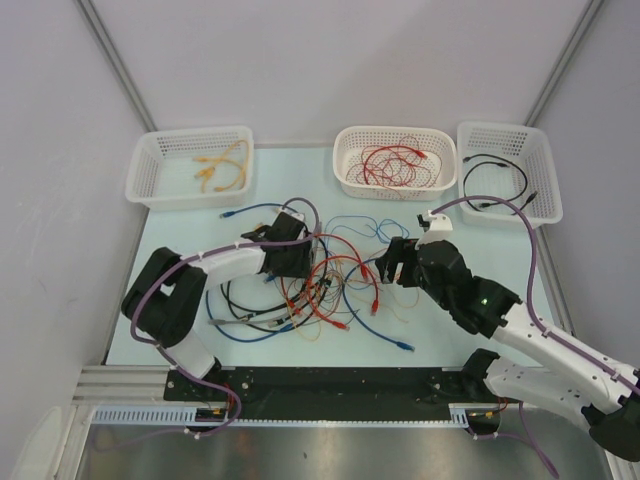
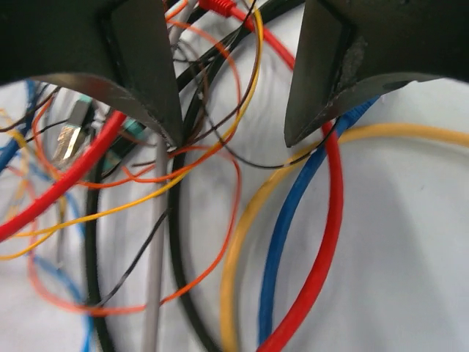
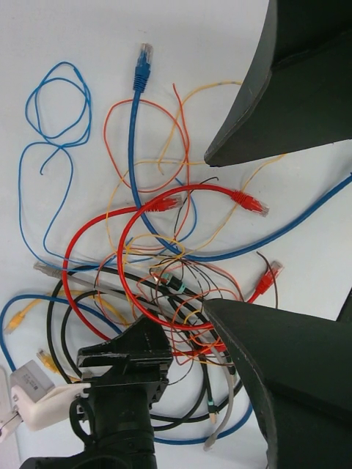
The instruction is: Untangle the cables
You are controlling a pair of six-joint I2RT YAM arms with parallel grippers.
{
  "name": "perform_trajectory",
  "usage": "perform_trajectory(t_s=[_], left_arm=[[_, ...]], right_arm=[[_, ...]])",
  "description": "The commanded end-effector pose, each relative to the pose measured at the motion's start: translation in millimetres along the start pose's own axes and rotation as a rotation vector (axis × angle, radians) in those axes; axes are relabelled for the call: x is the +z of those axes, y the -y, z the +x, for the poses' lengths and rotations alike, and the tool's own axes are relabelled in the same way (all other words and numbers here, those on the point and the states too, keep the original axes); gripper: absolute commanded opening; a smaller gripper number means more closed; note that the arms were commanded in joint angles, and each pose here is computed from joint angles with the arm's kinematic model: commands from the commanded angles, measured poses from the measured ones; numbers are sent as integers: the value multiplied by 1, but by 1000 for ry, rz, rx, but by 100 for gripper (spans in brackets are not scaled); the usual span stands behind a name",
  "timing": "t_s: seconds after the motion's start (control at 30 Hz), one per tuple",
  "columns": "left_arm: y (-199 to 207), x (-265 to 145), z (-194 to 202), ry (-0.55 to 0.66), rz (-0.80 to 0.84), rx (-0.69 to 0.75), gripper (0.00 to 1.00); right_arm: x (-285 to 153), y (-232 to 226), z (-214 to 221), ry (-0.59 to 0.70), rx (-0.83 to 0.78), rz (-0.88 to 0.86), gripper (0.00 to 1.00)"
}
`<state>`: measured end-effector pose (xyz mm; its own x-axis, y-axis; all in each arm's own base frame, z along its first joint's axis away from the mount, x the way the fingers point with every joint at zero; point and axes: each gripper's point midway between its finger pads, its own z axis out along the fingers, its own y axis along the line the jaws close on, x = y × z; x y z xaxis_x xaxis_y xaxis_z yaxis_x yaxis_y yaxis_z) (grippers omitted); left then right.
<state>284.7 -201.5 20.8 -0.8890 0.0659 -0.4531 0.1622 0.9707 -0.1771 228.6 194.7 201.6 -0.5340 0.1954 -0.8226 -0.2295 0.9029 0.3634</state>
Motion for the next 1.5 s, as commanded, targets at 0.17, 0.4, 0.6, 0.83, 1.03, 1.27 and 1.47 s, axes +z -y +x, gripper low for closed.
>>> perform_trajectory(t_s=[0.17, 0.4, 0.6, 0.83, 1.03, 1.27, 1.47], left_arm=[[-3, 13, 2, 1, -48, -1, 23], [-16, 9, -6, 35, -135, -5, 0], [0, -60, -53, 245, -60, 8, 0], [40, -185, -117, 587, 174, 59, 0], [59, -253, -142, 696, 269, 98, 0], [92, -314, -155, 788, 444, 150, 0], [117, -325, -152, 775, 530, 209, 0]], right_arm=[[0, 5, -5, 25, -1, 15, 78], [-1, 5, -5, 28, 4, 9, 78], [-3, 5, -7, 35, 4, 5, 78], [-9, -4, -20, 81, 43, -43, 78], [-24, -21, -48, 165, 67, -127, 77], [-42, -52, -82, 244, 96, -262, 77], [-56, -96, -122, 324, 130, -439, 78]])
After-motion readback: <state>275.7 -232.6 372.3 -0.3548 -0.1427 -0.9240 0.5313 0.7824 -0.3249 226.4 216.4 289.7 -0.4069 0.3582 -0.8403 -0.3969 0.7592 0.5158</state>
